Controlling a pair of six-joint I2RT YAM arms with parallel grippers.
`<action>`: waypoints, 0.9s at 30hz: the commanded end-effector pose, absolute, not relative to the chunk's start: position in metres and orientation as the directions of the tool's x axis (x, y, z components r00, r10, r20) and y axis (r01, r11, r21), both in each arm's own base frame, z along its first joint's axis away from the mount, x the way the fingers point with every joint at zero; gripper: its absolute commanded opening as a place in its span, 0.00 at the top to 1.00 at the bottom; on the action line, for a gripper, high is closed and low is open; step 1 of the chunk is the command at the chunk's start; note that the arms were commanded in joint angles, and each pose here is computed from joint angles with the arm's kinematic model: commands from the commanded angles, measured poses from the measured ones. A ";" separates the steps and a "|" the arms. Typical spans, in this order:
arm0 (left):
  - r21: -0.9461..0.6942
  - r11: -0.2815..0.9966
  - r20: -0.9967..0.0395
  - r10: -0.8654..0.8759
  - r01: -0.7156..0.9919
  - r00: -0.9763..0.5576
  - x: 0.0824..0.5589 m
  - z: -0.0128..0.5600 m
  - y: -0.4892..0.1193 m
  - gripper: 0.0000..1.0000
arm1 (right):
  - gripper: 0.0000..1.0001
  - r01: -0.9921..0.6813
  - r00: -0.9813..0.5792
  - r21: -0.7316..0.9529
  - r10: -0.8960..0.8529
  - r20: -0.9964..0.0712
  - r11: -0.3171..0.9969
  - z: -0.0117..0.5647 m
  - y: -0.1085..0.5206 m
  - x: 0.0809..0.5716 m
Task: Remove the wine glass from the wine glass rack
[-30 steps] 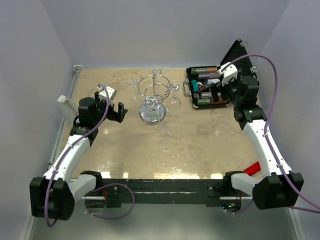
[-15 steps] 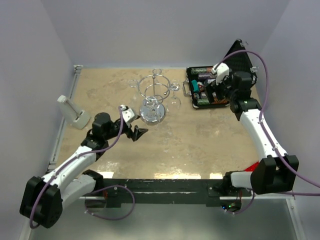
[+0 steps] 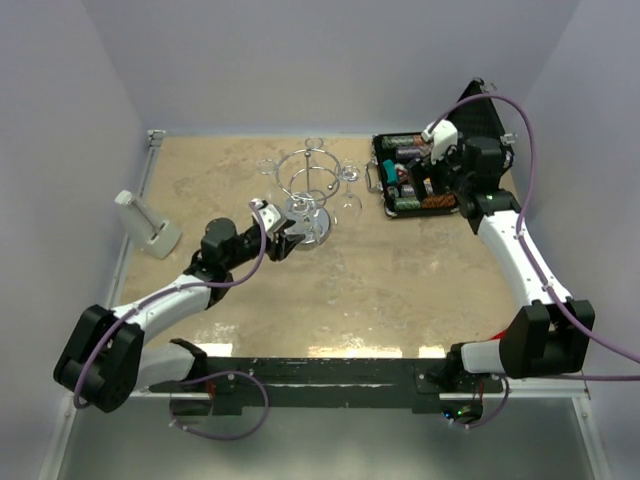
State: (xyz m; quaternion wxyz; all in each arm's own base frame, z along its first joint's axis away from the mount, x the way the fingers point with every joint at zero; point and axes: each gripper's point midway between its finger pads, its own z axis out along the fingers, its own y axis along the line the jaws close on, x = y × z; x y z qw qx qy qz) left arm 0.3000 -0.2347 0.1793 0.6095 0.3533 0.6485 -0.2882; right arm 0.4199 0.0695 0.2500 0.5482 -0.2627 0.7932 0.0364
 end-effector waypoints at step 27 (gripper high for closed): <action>0.114 0.534 -0.992 0.011 0.838 0.128 0.330 0.230 -0.264 1.00 | 0.11 -0.384 -0.227 -0.286 -0.391 -0.892 0.878 0.280 0.055 0.414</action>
